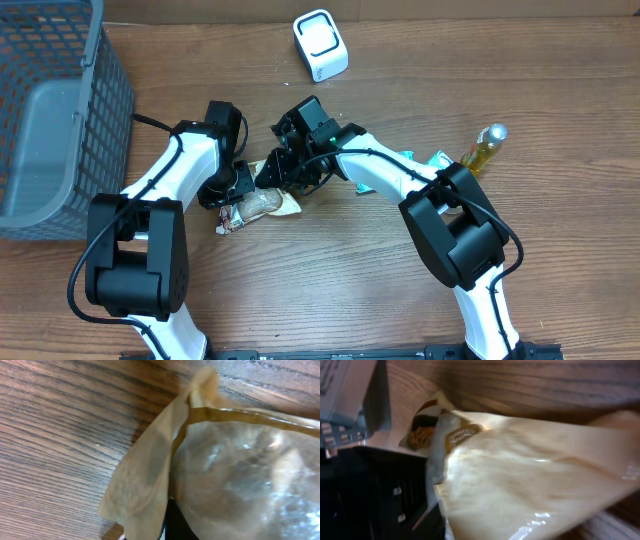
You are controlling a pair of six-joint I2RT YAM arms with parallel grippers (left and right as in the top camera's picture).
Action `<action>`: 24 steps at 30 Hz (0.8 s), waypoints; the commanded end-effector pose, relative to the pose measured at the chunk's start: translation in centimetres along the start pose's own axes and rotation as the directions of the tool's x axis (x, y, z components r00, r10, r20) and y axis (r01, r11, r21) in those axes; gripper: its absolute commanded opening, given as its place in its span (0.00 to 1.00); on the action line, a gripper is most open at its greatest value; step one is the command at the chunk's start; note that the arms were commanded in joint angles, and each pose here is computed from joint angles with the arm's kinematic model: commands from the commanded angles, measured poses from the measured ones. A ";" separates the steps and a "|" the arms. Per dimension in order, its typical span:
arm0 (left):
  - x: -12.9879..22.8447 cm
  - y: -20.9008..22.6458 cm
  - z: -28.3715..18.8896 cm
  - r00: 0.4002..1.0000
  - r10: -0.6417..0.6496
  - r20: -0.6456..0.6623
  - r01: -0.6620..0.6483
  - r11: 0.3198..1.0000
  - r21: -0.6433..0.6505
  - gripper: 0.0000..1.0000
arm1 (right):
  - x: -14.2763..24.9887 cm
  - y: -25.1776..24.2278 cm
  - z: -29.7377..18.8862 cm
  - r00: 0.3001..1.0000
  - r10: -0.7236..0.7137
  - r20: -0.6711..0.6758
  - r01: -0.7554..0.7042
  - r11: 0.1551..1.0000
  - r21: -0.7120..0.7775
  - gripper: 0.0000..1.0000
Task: Scan the item barcode
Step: 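Hold the snack bag with both grippers and lift it slightly, then release the bag with the left gripper and move it left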
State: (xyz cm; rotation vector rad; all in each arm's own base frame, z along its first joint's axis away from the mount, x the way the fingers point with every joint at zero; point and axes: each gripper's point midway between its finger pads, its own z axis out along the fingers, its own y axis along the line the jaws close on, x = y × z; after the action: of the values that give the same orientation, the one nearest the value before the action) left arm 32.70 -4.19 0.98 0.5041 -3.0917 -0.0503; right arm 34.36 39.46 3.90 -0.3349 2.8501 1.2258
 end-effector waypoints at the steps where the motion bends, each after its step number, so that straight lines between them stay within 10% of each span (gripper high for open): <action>1: 0.5 -1.2 0.4 1.000 0.006 -0.023 -0.004 0.999 0.050 0.04 | 1.1 0.8 1.4 0.998 -0.049 -0.030 0.049 0.999 -0.010 0.18; 24: -4.8 -2.4 -7.5 0.995 0.062 0.080 -0.073 0.986 0.151 0.04 | 0.8 -0.1 -4.6 0.990 -0.131 -0.052 0.129 0.991 -0.024 0.04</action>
State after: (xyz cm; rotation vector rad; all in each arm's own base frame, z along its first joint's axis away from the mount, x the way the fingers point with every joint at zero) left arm 35.75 -5.12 5.85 0.4502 -3.1277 0.0985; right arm 32.38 36.99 3.22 -0.5194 2.9139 1.1969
